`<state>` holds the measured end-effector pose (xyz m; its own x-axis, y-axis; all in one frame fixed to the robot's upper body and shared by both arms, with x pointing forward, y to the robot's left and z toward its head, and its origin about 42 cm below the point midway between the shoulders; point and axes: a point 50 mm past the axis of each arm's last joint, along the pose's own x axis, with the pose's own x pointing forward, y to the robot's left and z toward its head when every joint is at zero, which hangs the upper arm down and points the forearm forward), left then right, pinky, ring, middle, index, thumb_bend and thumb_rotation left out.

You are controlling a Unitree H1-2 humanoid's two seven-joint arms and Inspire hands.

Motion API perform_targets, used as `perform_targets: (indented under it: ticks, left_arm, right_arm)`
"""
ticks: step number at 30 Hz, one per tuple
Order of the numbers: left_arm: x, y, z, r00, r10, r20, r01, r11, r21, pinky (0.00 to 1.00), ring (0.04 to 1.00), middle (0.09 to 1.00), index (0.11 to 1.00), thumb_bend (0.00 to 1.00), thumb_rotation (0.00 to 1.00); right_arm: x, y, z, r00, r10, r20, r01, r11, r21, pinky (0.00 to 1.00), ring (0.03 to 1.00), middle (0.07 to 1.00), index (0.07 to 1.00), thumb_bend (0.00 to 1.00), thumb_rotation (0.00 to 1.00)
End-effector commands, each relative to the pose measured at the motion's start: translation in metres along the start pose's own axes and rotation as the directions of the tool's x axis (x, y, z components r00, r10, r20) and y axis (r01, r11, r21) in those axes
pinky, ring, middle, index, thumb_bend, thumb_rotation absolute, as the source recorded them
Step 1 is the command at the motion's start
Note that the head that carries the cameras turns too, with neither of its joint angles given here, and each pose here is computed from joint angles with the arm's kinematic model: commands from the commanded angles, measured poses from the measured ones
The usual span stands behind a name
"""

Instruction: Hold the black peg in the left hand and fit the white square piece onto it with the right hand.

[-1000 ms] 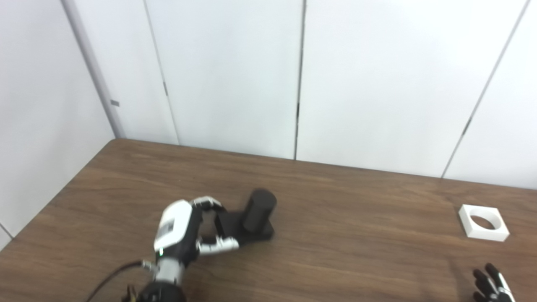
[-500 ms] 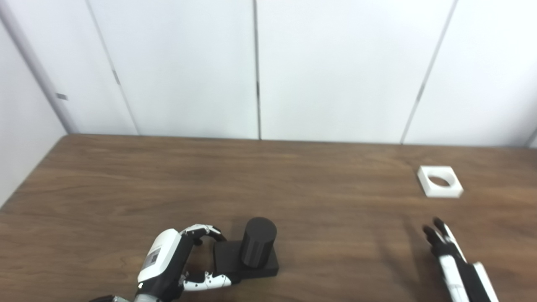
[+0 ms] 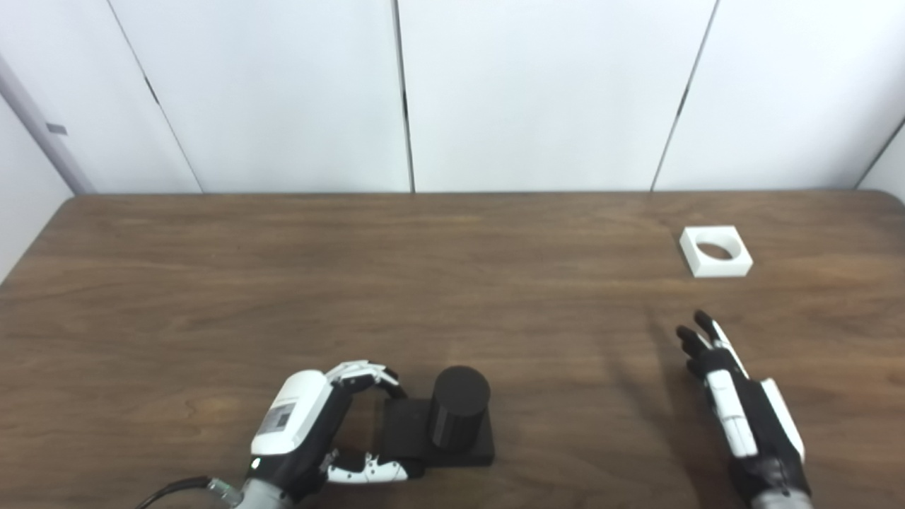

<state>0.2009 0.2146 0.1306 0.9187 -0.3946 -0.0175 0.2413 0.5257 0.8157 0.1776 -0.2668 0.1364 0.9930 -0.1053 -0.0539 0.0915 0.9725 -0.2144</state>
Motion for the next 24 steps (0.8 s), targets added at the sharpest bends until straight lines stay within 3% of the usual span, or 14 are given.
perform_targets:
  ticks: [1,6,14,16,17,19,22,24]
  left_arm:
    - [-0.004,-0.02,-0.001,0.995,-0.103,0.002,0.103,0.994,0.025,0.79,0.801,0.738,0.488,0.52,0.04]
    - [-0.002,-0.026,0.001,0.996,-0.092,0.02,0.089,0.988,0.125,0.85,0.8,0.73,0.487,0.52,0.04]
    - [-0.001,-0.026,0.002,0.996,-0.077,0.048,0.066,0.977,0.202,0.81,0.777,0.713,0.487,0.52,0.04]
    - [0.0,-0.027,0.001,0.996,-0.075,0.05,0.063,0.976,0.209,0.8,0.773,0.71,0.487,0.52,0.04]
    - [0.0,-0.027,0.0,0.996,-0.073,0.049,0.061,0.975,0.212,0.8,0.772,0.71,0.487,0.52,0.04]
    - [-0.001,-0.027,-0.001,0.996,-0.075,0.045,0.064,0.975,0.214,0.8,0.769,0.707,0.487,0.52,0.04]
    - [-0.002,-0.027,-0.003,0.996,-0.08,0.04,0.07,0.975,0.21,0.79,0.771,0.708,0.487,0.52,0.04]
    - [-0.003,-0.026,-0.004,0.996,-0.078,0.042,0.067,0.975,0.211,0.78,0.766,0.705,0.487,0.52,0.04]
  right_arm:
    - [0.0,0.005,0.012,0.999,-0.003,0.041,0.002,1.0,0.026,0.91,0.929,0.911,0.954,0.59,1.0]
    - [0.0,0.004,0.013,0.999,-0.008,0.034,0.007,1.0,0.03,0.94,0.932,0.906,0.947,0.58,1.0]
    - [0.007,-0.005,0.022,0.997,-0.014,0.072,0.015,1.0,-0.006,0.95,0.932,0.91,0.94,0.53,1.0]
    - [0.013,-0.01,0.031,0.996,-0.029,0.083,0.031,0.999,-0.035,0.92,0.922,0.9,0.92,0.56,0.83]
    - [0.019,-0.015,0.037,0.995,-0.029,0.092,0.036,0.996,-0.077,0.91,0.919,0.897,0.915,0.56,0.79]
    - [0.032,-0.027,0.048,0.992,-0.02,0.122,0.041,0.983,-0.177,0.91,0.913,0.903,0.919,0.59,0.58]
    - [0.051,-0.043,0.064,0.989,-0.008,0.15,0.056,0.946,-0.319,0.85,0.891,0.905,0.908,0.67,0.39]
    - [0.069,-0.054,0.077,0.988,0.003,0.157,0.064,0.905,-0.422,0.86,0.896,0.907,0.898,0.7,0.32]
